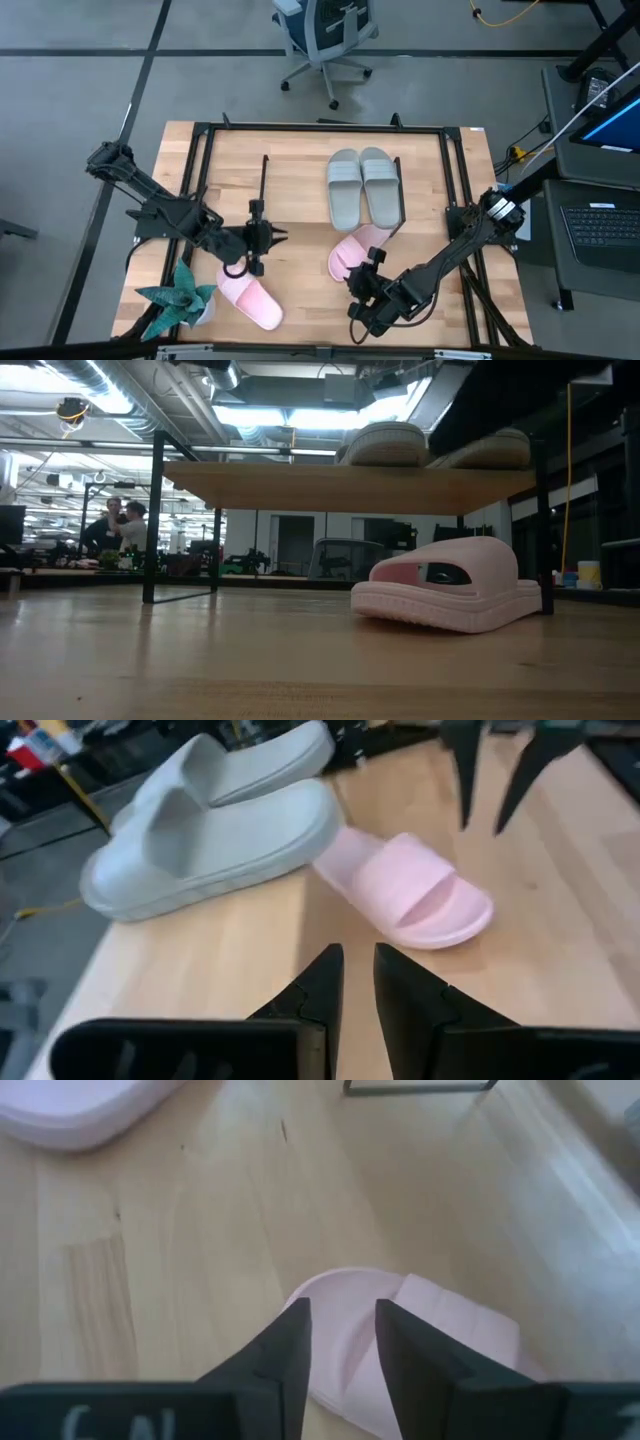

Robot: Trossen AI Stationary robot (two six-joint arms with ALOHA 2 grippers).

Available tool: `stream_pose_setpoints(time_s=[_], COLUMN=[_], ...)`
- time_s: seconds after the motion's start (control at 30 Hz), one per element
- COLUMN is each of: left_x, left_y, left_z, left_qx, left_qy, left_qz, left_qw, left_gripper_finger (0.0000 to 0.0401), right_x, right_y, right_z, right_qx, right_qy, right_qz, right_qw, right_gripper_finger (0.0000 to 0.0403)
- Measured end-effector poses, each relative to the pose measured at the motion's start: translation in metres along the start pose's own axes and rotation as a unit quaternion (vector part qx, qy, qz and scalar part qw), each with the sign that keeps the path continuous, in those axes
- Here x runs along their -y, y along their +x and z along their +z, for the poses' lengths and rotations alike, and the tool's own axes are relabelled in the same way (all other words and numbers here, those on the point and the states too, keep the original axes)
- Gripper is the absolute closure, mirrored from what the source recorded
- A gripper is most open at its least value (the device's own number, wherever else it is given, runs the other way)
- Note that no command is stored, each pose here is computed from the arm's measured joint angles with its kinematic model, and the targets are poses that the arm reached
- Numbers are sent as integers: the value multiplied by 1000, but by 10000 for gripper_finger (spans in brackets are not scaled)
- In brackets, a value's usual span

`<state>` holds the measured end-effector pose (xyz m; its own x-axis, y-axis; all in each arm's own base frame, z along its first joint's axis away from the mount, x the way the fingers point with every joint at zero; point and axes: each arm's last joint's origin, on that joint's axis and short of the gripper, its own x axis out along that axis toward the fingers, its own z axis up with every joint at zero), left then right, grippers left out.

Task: Pick and place slides into the shelf
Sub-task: Put the left pink slide on the shelf

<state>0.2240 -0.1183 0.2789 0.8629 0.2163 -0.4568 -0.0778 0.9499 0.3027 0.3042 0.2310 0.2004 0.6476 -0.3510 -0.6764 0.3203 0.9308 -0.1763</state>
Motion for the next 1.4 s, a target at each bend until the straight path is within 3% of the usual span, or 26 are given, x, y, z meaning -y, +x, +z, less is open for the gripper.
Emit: stream_pose_setpoints(time_s=[0.27, 1.03, 1.2, 1.4], left_x=[16, 25, 25, 21], left_y=[-3, -11, -12, -19], left_z=[-13, -14, -11, 7], left_qx=[15, 20, 19, 32], left_qy=[5, 14, -42, -66], left_qz=[-26, -56, -62, -62], left_qw=[1000, 998, 997, 995], left_gripper_finger=[349, 349, 349, 349], right_x=[-10, -6, -9, -5], right_y=[18, 26, 27, 26], right_z=[-12, 3, 9, 13], right_qx=[-19, 17, 46, 98], right_qy=[3, 15, -14, -41], right_qz=[-2, -11, -7, -73], right_qw=[1000, 1000, 999, 992], right_gripper_finger=[302, 305, 305, 305])
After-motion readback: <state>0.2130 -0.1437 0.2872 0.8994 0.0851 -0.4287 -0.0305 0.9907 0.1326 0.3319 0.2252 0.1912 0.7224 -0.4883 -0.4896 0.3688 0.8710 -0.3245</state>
